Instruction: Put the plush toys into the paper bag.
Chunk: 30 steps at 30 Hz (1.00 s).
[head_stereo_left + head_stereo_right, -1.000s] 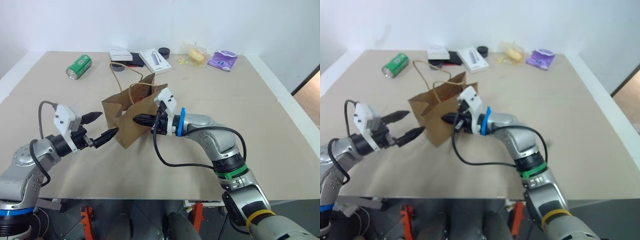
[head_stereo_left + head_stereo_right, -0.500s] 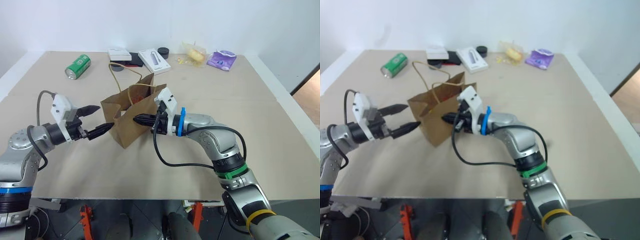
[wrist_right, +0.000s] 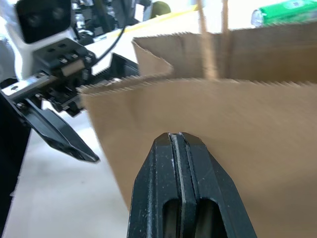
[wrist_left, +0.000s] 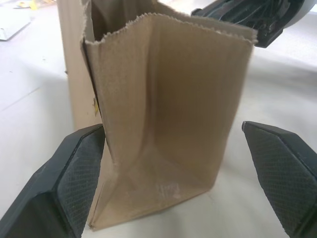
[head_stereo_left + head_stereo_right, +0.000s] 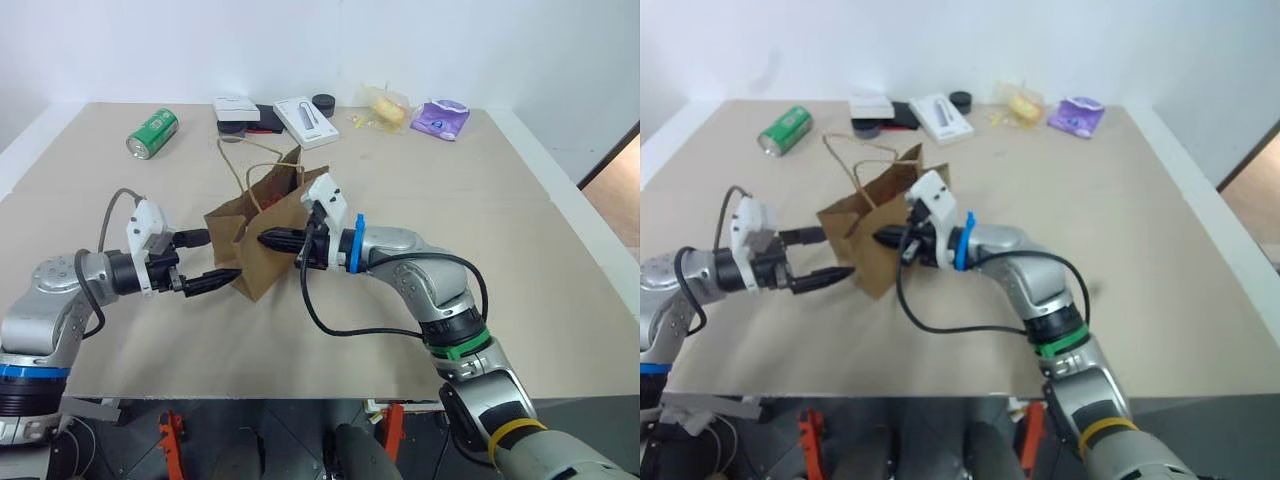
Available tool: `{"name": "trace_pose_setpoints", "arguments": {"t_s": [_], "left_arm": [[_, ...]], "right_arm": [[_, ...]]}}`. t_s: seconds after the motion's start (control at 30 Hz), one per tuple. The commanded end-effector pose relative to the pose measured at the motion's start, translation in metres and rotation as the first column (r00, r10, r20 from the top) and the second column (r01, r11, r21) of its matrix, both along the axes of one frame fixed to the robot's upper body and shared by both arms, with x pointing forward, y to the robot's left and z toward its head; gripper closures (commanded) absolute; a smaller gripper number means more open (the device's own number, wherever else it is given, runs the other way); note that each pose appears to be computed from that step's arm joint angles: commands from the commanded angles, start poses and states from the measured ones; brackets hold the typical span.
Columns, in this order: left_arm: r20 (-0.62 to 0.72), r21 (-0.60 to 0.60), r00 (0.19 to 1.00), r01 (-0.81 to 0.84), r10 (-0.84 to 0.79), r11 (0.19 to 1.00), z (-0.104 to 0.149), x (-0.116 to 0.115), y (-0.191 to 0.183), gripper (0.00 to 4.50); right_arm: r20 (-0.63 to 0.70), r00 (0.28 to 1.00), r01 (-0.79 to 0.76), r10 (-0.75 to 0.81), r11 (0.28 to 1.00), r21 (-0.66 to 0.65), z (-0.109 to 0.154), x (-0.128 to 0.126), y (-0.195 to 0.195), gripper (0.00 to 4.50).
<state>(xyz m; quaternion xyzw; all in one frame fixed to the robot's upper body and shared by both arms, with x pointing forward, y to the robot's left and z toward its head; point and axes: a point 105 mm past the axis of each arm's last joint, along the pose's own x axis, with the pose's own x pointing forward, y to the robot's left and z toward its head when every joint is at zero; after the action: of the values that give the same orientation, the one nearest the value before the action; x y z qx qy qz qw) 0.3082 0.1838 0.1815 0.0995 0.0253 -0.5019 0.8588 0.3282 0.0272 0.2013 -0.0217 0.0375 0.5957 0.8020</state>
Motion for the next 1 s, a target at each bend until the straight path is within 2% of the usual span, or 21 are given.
{"name": "trace_pose_setpoints", "arguments": {"t_s": [0.03,0.27,0.53,0.83,0.87,0.9,1.0], "left_arm": [[0.057,0.002,0.998,0.0,0.0,1.0,0.016,0.002,0.0,0.0],[0.105,-0.019,0.993,-0.059,0.061,0.998,0.012,0.013,-0.007,0.0],[0.116,0.027,0.983,-0.147,0.142,0.989,-0.015,0.023,-0.014,0.0],[0.118,-0.117,0.962,-0.233,0.246,0.965,-0.011,0.039,-0.021,0.0],[0.112,-0.136,0.962,-0.233,0.249,0.963,-0.009,0.038,-0.021,0.53],[0.107,-0.149,0.963,-0.231,0.248,0.961,-0.008,0.038,-0.022,0.77],[0.107,-0.171,0.966,-0.216,0.236,0.961,-0.005,0.035,-0.024,2.14]], "right_arm": [[0.065,0.997,-0.052,0.051,0.999,0.009,0.017,-0.01,0.019,4.46],[0.053,0.997,-0.049,0.049,0.999,-0.014,0.013,-0.004,0.035,4.46],[0.059,0.998,-0.034,0.035,0.999,-0.015,0.013,-0.001,0.032,4.46],[0.073,0.997,-0.022,0.021,1.0,0.009,0.021,0.0,0.028,4.46],[0.074,0.997,-0.021,0.02,1.0,0.011,0.021,0.0,0.027,4.5],[0.074,0.997,-0.019,0.018,1.0,0.013,0.021,0.0,0.026,4.5],[0.075,0.997,-0.016,0.015,1.0,0.015,0.022,0.0,0.024,4.5]]}}
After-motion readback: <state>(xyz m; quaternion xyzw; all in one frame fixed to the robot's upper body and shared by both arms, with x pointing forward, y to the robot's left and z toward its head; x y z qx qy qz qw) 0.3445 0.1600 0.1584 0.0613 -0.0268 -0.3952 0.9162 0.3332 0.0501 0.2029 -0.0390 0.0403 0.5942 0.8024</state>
